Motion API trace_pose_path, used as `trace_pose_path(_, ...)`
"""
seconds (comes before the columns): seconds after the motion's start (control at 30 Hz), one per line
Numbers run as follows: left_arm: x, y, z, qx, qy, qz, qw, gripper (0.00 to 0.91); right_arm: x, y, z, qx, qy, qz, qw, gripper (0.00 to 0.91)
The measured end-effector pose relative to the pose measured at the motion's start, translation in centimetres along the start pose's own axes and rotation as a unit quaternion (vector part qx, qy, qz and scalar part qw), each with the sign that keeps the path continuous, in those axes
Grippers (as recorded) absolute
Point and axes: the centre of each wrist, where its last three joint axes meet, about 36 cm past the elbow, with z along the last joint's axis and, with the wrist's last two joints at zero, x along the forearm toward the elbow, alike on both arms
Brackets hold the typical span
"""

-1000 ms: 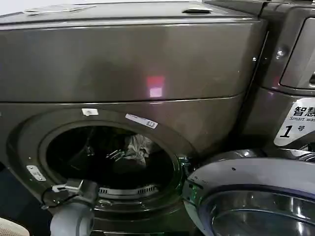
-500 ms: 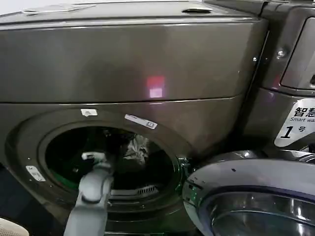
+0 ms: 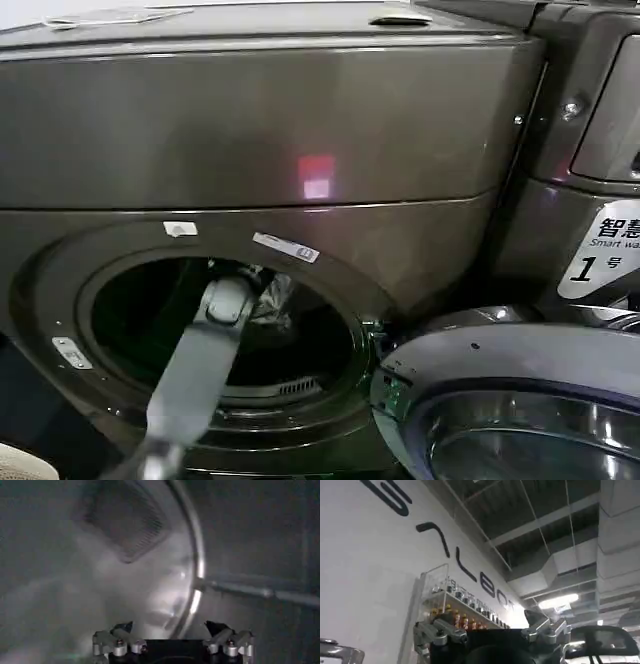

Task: Grasp the clothes from the dryer.

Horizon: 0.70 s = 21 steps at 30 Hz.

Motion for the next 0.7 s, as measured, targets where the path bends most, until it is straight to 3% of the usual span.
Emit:
trace_pose_path(0.23,-5.1,1.8,-1.4,-0.150,0.049,0.115,0.981,0.907,0.2,-0.8,-0.1,0.002,-0.002,0.009,1.000,0.907)
trace_pose_path(0.4,-7.4,3.9,-1.8,-0.234,0.096,0.198,0.947,0.907,0.4,-1.2,-0.2,0.003,-0.002,0.013,1.000,0.907)
trace_pose_path(0.7,-9.1,7.6,-2.5,-0.299,0.186,0.325,0.878,0.907,0.8,-0.8,-0.1,0.002,-0.003,0.010,1.000,0.907)
